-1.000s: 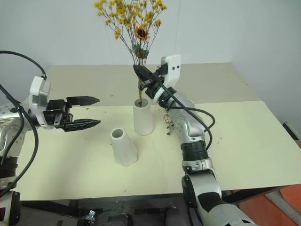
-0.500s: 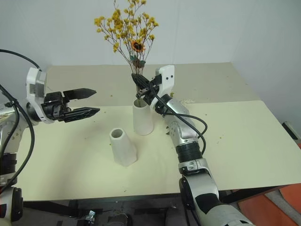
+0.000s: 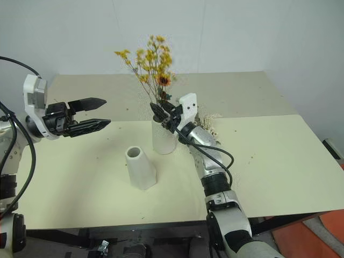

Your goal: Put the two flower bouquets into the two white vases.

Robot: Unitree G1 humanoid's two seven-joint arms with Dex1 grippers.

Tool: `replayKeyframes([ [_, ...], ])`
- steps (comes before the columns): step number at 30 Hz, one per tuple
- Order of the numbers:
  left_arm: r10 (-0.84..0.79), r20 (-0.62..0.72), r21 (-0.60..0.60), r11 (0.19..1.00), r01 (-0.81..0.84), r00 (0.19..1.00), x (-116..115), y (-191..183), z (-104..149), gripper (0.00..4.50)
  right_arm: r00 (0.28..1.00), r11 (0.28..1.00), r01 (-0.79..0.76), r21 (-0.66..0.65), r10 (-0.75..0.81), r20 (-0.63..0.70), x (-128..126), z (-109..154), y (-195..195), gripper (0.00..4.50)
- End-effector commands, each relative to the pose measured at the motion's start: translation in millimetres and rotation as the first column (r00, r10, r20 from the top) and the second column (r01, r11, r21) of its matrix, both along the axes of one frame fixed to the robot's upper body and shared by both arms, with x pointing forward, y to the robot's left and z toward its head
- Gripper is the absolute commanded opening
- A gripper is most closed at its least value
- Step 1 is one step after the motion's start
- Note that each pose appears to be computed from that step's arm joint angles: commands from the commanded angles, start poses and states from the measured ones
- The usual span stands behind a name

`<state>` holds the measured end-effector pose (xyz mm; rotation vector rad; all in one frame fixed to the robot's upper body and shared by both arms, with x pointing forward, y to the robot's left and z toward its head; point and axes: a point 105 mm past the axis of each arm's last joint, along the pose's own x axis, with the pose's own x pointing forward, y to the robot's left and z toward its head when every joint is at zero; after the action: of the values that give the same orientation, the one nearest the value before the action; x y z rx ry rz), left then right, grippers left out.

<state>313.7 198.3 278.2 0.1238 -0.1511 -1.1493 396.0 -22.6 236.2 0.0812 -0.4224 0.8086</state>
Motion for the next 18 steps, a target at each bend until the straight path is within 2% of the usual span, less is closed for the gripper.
replayKeyframes([
  [1,-0.009,0.08,-0.001,1.0,0.009,0.997,-4,1,20,4.5,0.992,1.0,0.019,-0.023,-0.016,0.122,-12,21,-4,3.15],
  [5,-0.021,0.081,-0.001,1.0,0.021,0.996,-3,0,20,4.5,0.987,0.994,0.038,-0.1,-0.022,0.161,-19,28,-14,4.45],
  [9,-0.033,0.082,0.002,0.999,0.032,0.996,-2,-1,20,4.5,0.991,0.965,0.016,-0.263,0.02,0.134,-29,24,-23,4.48],
  [11,-0.04,0.081,0.002,0.999,0.04,0.996,-1,-2,19,4.5,0.985,0.925,-0.022,-0.38,0.084,0.148,-43,19,-27,4.48],
  [14,-0.051,0.079,0.001,0.999,0.051,0.996,0,-4,17,4.5,0.979,0.904,-0.084,-0.42,0.154,0.137,-59,18,-26,4.48],
  [18,-0.056,0.079,0.001,0.998,0.057,0.995,1,-6,16,4.5,0.98,0.891,-0.092,-0.445,0.162,0.12,-60,11,-22,4.48],
])
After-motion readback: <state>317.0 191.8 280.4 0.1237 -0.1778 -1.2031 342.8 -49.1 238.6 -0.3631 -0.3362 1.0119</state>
